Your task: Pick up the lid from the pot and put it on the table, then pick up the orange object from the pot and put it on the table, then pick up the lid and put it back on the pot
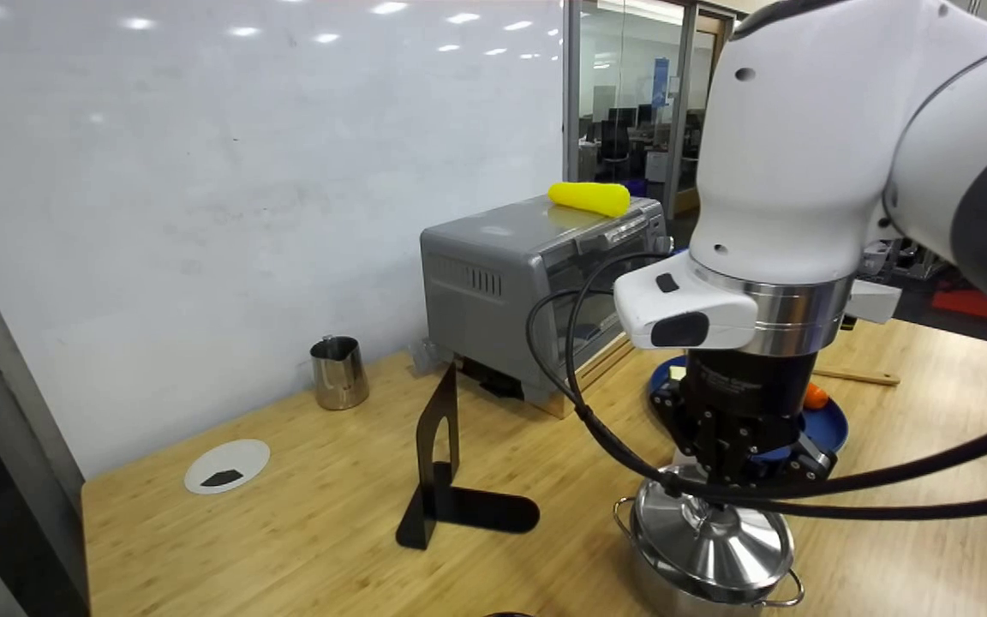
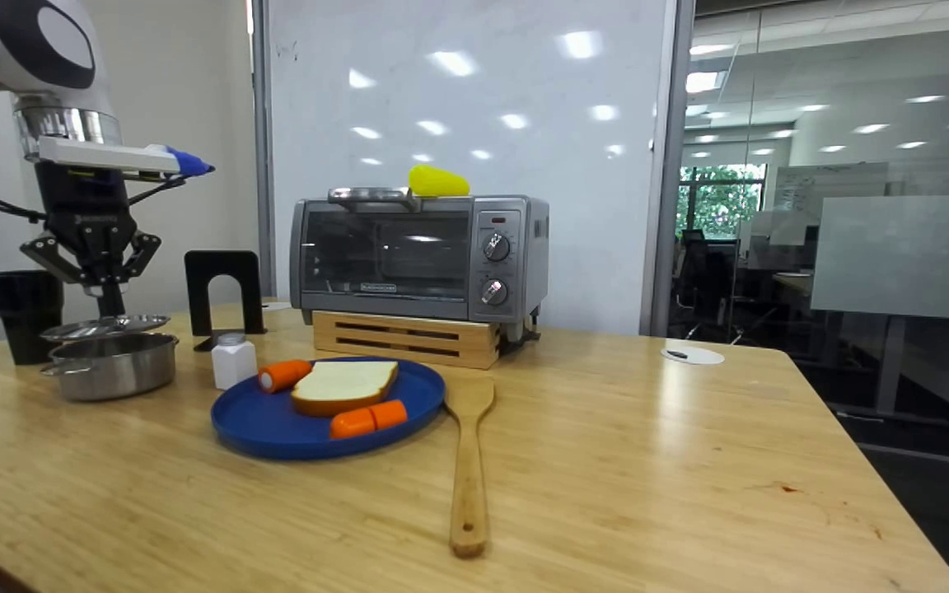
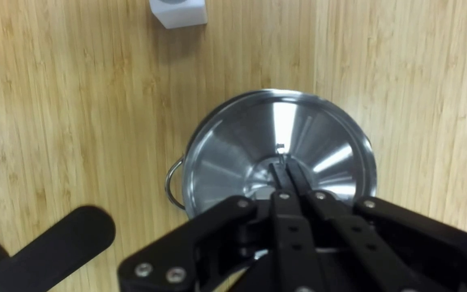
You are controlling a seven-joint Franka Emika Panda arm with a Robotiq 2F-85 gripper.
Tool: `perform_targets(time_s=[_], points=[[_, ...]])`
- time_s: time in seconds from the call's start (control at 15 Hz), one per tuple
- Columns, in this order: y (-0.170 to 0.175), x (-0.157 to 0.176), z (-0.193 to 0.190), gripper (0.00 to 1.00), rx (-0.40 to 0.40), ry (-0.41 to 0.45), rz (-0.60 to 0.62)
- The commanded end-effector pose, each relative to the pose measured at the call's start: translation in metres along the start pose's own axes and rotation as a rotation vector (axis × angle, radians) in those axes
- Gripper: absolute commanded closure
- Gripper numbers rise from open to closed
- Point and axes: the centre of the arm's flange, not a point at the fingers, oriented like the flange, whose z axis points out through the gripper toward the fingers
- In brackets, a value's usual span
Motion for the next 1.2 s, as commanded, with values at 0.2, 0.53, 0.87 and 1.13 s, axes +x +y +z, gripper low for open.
perform_targets(time_s=[0.2,0.53,0.87,1.13], points=[[0.009,-0.003,0.020,0.99,0.020,0.017,0.005],[0.010,0.000,0.027,0.99,0.026,0.021,0.003],[0.013,-0.001,0.026,0.99,0.018,0.023,0.005],[0.013,0.001,0.027,0.73,0.022,0.021,0.000]])
